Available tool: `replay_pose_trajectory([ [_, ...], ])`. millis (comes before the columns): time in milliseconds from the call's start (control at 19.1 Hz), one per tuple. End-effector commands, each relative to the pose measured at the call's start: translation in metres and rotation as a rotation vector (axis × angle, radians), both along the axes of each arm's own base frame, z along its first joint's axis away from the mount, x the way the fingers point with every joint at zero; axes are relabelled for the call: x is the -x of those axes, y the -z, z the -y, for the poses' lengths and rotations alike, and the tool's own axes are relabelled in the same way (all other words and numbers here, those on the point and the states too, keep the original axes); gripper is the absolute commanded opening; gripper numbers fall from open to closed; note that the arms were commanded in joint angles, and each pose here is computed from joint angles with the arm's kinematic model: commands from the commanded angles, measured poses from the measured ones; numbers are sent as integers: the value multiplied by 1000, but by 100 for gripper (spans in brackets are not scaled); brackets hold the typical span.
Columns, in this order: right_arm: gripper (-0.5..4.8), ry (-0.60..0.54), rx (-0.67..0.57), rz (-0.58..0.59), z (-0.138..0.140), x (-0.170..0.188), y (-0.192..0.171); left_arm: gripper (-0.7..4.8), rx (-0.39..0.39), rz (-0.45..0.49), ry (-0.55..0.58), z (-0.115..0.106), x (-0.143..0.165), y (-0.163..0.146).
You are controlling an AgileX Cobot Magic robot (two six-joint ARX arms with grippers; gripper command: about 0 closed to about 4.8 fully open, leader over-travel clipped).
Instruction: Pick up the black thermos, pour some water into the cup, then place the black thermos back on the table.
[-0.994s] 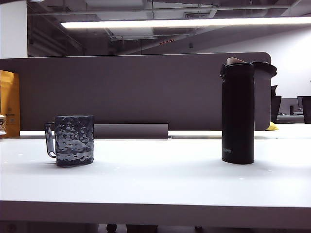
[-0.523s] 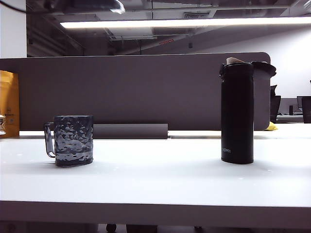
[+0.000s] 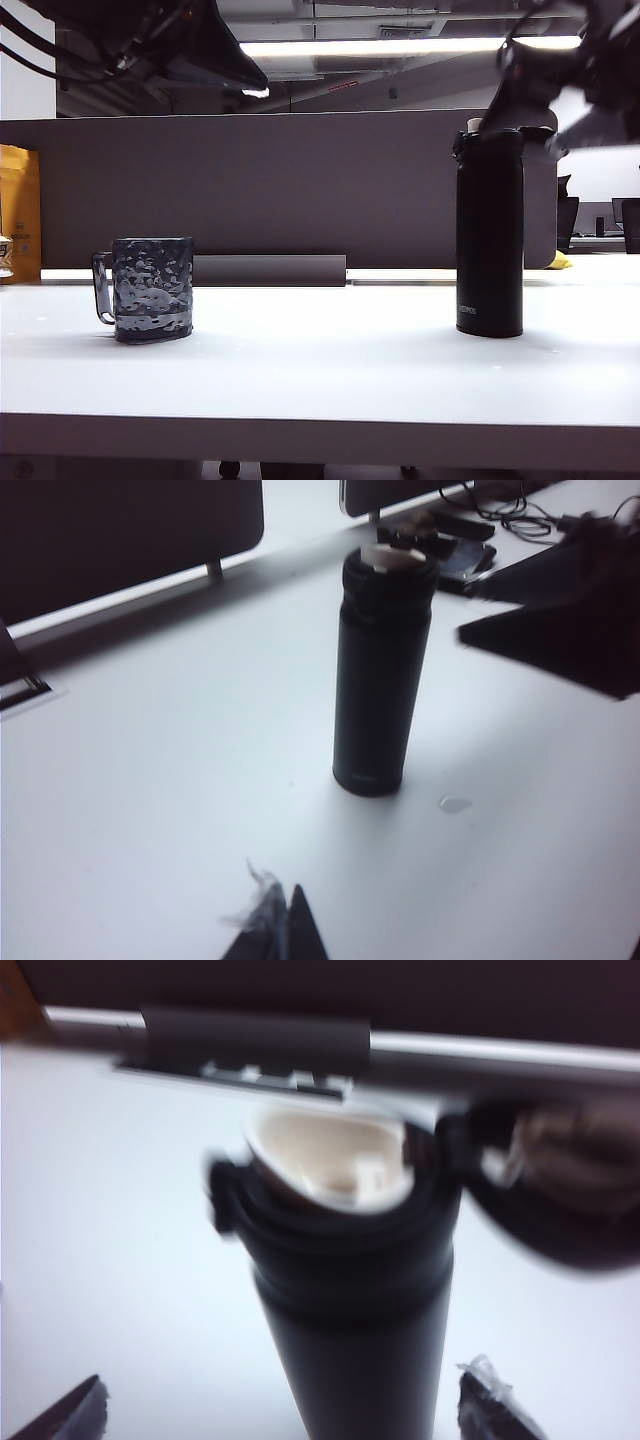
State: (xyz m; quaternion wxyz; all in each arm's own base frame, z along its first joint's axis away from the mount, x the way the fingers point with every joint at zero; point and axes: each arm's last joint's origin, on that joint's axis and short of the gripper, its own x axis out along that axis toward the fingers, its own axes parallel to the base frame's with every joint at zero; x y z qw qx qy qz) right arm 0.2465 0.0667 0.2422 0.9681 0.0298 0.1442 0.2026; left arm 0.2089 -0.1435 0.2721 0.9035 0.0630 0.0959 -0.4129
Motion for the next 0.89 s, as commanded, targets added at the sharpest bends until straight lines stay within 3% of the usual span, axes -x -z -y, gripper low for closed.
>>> replay_pose_trajectory([
  [52, 479, 26, 11, -28, -3, -12, 14, -6, 9, 24, -8, 0, 0, -4],
  [314, 479, 10, 52, 77, -7, -33, 29, -5, -8, 27, -76, -1, -2, -3],
  [628, 479, 12, 59, 46, -11, -51, 63, -5, -8, 29, -78, -1, -2, -3],
  [890, 479, 6, 57, 122, -14, -62, 78, -5, -9, 27, -77, -1, -2, -3],
])
